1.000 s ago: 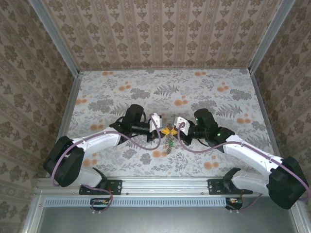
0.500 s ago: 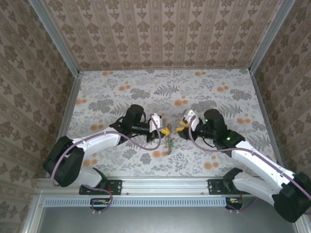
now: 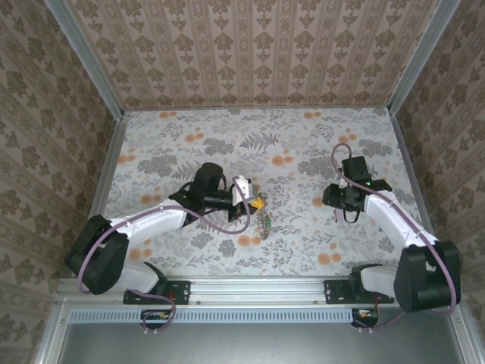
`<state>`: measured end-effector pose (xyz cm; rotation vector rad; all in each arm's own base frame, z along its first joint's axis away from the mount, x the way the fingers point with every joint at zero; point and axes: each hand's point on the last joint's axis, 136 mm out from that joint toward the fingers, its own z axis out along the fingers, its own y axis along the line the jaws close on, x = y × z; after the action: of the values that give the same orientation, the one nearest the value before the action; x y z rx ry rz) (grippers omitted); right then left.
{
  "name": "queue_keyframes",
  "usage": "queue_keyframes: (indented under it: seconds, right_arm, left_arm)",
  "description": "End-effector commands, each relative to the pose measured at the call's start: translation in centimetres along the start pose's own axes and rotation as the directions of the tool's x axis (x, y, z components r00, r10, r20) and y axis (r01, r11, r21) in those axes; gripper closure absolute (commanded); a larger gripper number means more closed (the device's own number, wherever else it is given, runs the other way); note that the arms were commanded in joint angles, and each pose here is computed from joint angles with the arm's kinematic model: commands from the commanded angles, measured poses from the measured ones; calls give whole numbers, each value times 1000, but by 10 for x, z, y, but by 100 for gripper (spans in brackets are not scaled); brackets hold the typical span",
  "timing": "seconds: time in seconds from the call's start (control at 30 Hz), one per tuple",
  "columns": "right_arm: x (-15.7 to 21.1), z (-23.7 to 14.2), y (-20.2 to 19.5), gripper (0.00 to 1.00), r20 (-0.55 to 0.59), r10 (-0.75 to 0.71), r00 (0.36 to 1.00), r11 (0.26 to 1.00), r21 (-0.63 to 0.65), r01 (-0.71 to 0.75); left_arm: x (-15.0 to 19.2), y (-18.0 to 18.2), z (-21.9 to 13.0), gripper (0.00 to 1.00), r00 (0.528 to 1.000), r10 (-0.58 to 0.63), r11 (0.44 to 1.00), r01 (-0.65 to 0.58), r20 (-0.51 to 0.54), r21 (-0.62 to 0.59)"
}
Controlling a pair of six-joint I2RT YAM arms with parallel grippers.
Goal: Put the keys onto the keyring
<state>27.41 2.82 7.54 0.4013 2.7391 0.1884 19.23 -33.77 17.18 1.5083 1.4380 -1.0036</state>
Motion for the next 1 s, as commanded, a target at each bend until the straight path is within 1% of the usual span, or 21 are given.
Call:
queue_keyframes:
  seconds: [0.0, 0.1, 0.27, 0.33, 0.4, 0.47, 0.6, 0.73, 0.83, 0.97]
  right_arm:
    - [11, 1, -29, 58, -72, 57, 996, 987, 151, -46]
    - [5, 6, -41, 58, -76, 57, 995, 979, 199, -41]
    - [-9, 9, -45, 59, -58, 62, 996, 979, 199, -49]
    - [-6, 23, -41, 61, -114, 58, 992, 985, 167, -39]
    - [-4, 32, -34, 69, -163, 51, 985, 991, 131, -30]
    - [-3, 38, -31, 71, -193, 48, 980, 993, 116, -26]
    - [-7, 42, -43, 71, -193, 46, 980, 982, 188, -10]
    - [-13, 38, -47, 69, -171, 38, 985, 976, 216, 0]
    - [-14, 40, -49, 66, -162, 54, 985, 978, 206, -19]
    - [-9, 50, -46, 66, -217, 65, 974, 983, 181, -25]
  left_arm:
    - [-15, 0, -8, 100, 999, 14, 1000, -14, 36, -15]
    - [-15, 1, -8, 100, 999, 11, 1000, -10, 35, -21]
    - [-17, 1, -8, 100, 999, 10, 1000, -9, 34, -20]
    - [-17, 1, -8, 100, 999, 9, 1000, -9, 37, -20]
    - [-18, 1, -8, 100, 999, 8, 1000, -7, 37, -19]
    - [-18, 1, -8, 100, 999, 9, 1000, -9, 39, -17]
    - [-18, 0, -8, 100, 999, 6, 1000, -6, 38, -13]
    - [-17, 0, -8, 100, 999, 3, 1000, -2, 37, -12]
    - [-16, -1, -8, 100, 999, 2, 1000, -2, 36, -13]
    - [-17, -1, -8, 100, 999, 5, 1000, -4, 38, -12]
